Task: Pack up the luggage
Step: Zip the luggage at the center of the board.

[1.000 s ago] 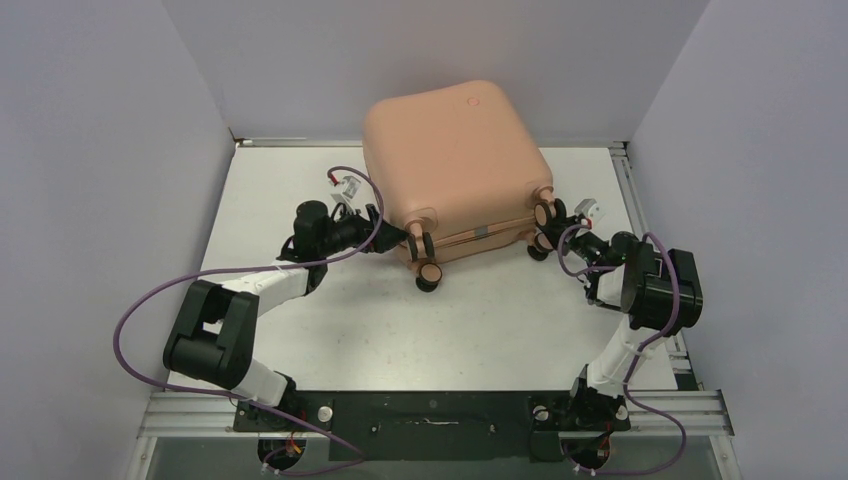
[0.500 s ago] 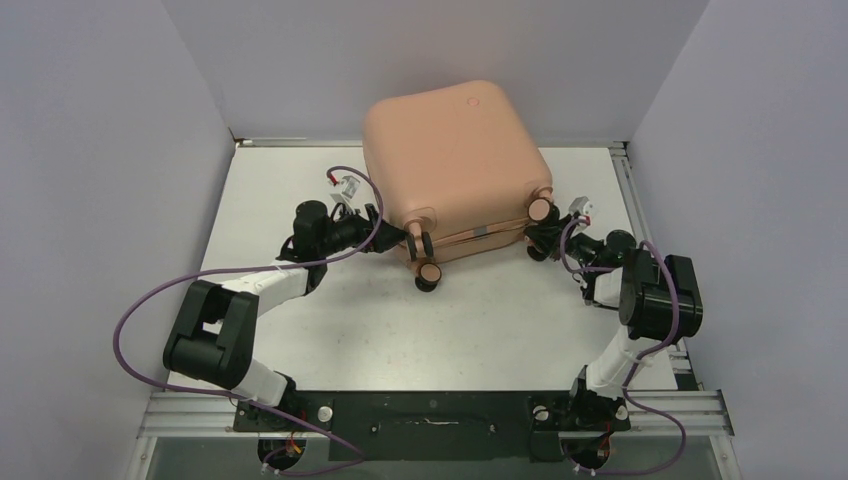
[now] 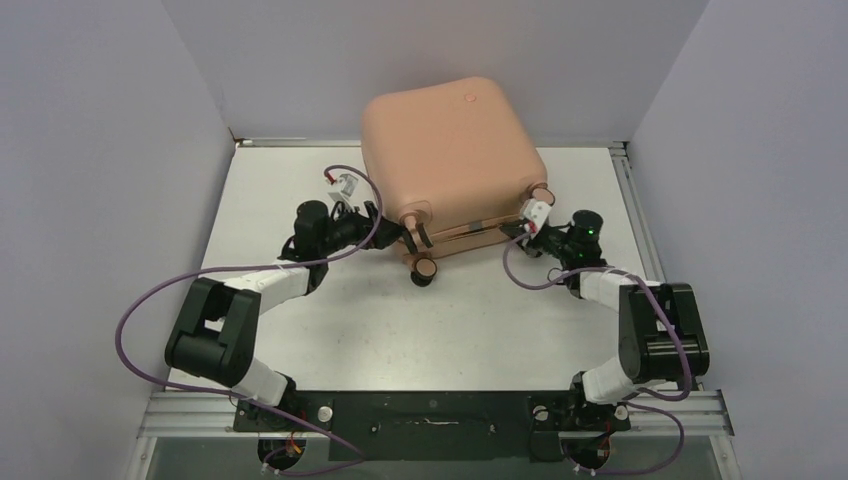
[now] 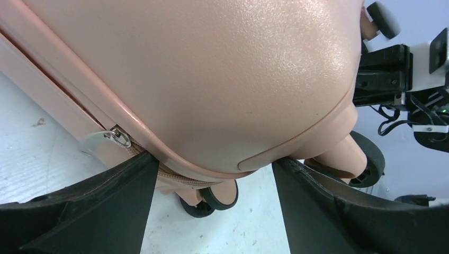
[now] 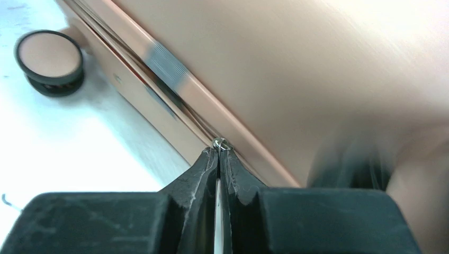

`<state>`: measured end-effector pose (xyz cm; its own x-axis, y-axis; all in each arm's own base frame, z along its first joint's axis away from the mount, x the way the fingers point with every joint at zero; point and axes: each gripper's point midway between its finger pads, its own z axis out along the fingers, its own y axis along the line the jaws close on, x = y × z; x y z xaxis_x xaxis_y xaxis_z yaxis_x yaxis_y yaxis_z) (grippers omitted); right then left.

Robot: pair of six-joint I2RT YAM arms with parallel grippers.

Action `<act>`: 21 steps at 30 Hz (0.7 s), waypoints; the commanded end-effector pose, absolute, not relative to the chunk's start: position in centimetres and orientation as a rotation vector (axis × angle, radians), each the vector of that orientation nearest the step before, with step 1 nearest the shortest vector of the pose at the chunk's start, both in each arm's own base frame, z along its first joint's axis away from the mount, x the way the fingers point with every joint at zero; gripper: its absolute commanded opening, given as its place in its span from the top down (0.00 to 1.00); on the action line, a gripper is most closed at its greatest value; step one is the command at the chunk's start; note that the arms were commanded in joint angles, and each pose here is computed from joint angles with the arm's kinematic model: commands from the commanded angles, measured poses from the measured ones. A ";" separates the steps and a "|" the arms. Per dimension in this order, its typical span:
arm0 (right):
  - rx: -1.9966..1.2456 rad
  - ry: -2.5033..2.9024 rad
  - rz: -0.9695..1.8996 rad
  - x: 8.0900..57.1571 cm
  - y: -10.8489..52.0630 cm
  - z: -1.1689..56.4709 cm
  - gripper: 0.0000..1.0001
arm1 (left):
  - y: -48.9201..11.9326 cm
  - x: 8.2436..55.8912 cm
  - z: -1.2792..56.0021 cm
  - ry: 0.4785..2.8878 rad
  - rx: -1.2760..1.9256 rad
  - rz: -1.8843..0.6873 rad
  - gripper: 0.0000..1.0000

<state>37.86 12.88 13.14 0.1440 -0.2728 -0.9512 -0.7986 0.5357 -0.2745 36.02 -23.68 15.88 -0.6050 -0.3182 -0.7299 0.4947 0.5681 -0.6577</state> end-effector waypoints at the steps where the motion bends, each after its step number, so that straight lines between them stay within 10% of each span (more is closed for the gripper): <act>1: -1.287 1.215 0.511 35.4 20.5 15.0 0.95 | -29.0 33.5 19.4 1.813 0.285 -1.355 0.21; 21: -1.273 1.369 0.504 36.5 14.0 15.6 0.95 | -41.3 25.0 19.6 1.777 0.636 -1.755 0.25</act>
